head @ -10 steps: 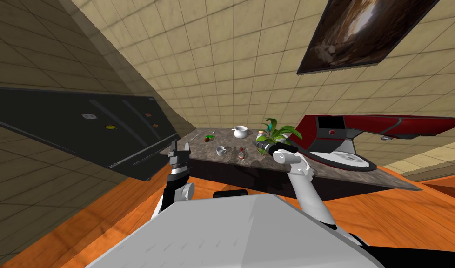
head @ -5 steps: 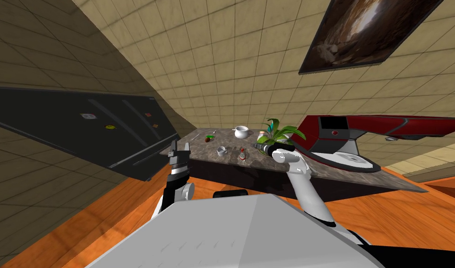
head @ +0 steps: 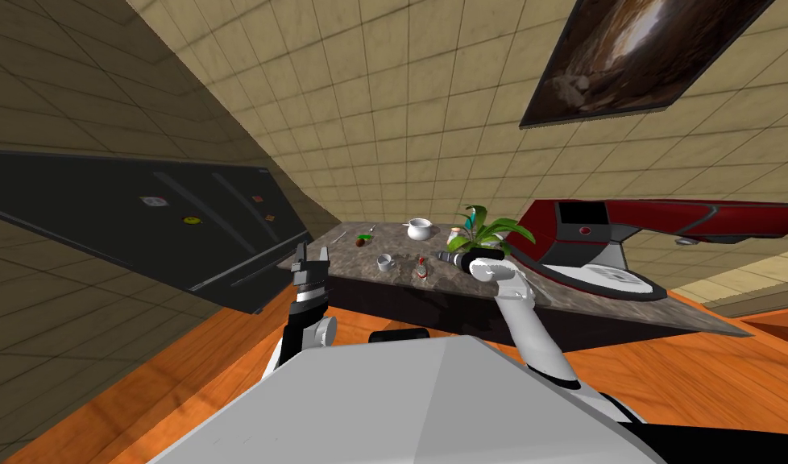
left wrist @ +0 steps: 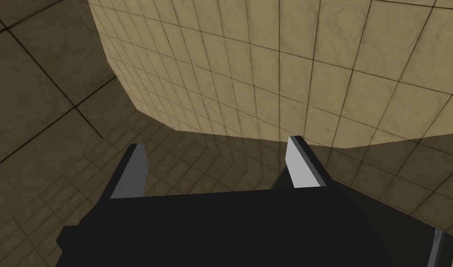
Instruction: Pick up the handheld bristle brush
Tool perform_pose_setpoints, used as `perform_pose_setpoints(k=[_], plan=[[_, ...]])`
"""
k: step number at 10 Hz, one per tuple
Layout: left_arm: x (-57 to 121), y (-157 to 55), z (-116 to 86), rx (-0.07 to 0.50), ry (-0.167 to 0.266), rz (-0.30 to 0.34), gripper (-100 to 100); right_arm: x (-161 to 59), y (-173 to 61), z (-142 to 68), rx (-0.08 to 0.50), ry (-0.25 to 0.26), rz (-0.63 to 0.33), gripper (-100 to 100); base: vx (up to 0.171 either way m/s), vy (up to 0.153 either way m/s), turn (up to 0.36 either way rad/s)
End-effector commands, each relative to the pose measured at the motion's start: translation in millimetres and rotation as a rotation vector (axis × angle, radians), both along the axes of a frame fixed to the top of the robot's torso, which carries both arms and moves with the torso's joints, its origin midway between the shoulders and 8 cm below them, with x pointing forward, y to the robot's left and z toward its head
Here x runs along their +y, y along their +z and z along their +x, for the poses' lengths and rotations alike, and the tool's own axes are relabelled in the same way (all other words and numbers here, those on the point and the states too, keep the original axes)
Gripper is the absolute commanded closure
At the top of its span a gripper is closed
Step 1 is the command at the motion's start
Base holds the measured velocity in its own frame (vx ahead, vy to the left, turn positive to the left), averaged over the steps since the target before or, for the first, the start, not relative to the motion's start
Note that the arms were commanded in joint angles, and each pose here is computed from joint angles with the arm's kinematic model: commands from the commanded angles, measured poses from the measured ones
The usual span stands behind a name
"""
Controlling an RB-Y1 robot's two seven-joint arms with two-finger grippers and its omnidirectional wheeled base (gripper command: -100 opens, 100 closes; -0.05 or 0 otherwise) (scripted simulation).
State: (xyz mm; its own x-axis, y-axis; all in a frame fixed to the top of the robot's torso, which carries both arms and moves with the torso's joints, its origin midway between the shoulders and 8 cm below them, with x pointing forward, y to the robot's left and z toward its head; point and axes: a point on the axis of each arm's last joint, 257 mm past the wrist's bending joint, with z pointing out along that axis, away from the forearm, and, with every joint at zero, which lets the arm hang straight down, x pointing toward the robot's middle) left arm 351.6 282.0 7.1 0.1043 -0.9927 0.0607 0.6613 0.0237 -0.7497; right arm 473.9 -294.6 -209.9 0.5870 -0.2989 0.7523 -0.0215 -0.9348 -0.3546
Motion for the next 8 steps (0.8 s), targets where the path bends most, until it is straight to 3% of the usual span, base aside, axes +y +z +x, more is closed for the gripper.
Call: perform_pose_setpoints(k=[1,4,5,8], plan=[[0.0,0,0,0.000,0.000,0.000,0,6,-6,-4,0.034,-0.008,0.035,-100,0.016,0.018,0.002],[0.0,0,0,0.000,0.000,0.000,0,23,-26,-18,0.138,-0.003,0.104,-100,0.014,0.018,0.007],[0.0,0,0,0.000,0.000,0.000,0,23,-26,-18,0.141,-0.009,0.112,-100,0.012,0.015,0.005],[0.0,0,0,0.000,0.000,0.000,0,45,-54,-42,0.281,-0.008,0.186,-100,0.018,0.029,0.015]])
